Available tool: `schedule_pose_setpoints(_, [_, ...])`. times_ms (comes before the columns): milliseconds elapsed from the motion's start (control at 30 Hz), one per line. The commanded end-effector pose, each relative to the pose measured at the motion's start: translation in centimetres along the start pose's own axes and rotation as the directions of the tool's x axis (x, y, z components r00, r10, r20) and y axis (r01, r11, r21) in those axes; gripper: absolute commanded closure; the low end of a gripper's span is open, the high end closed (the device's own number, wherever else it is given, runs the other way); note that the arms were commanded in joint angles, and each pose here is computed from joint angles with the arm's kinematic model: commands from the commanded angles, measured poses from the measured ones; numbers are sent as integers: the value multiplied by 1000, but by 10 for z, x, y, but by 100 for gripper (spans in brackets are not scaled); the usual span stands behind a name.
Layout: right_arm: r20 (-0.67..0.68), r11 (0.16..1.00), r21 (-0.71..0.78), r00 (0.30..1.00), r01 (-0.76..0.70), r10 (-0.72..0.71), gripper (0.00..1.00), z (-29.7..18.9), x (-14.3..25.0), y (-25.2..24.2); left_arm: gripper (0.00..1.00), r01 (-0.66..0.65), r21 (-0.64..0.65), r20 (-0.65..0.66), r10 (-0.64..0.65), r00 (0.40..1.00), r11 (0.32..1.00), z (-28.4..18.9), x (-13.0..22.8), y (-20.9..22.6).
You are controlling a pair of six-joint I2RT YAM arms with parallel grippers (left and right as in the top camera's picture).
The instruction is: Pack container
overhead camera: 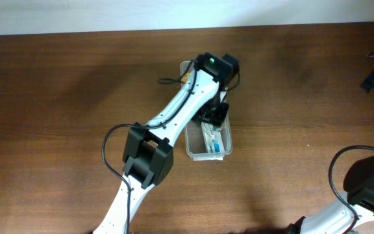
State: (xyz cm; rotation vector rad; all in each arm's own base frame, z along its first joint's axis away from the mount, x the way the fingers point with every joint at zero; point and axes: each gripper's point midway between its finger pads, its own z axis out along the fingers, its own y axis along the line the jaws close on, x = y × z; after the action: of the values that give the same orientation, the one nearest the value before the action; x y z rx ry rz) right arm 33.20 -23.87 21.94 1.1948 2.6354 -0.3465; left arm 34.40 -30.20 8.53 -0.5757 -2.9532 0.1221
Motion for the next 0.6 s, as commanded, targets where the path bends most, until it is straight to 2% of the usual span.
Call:
schedule_pose_setpoints(0, [3, 1000, 2, 1000, -13, 13, 2, 0, 0, -1, 52, 4, 48, 119, -10, 993, 999, -36, -18, -1])
schedule_pose_setpoints(300, [3, 1000, 2, 1000, -13, 13, 2, 0, 0, -1, 51, -11, 68, 241, -6, 971, 998, -84, -22, -3])
schedule_pose_setpoints(400, [3, 1000, 2, 1000, -13, 13, 2, 0, 0, -1, 41, -18, 65, 278, -1, 961, 998, -101, -20, 3])
schedule_pose_setpoints(567, [3, 1000, 2, 1000, -13, 13, 2, 0, 0, -1, 35, 23, 51, 363, -40, 931, 998, -139, -17, 31])
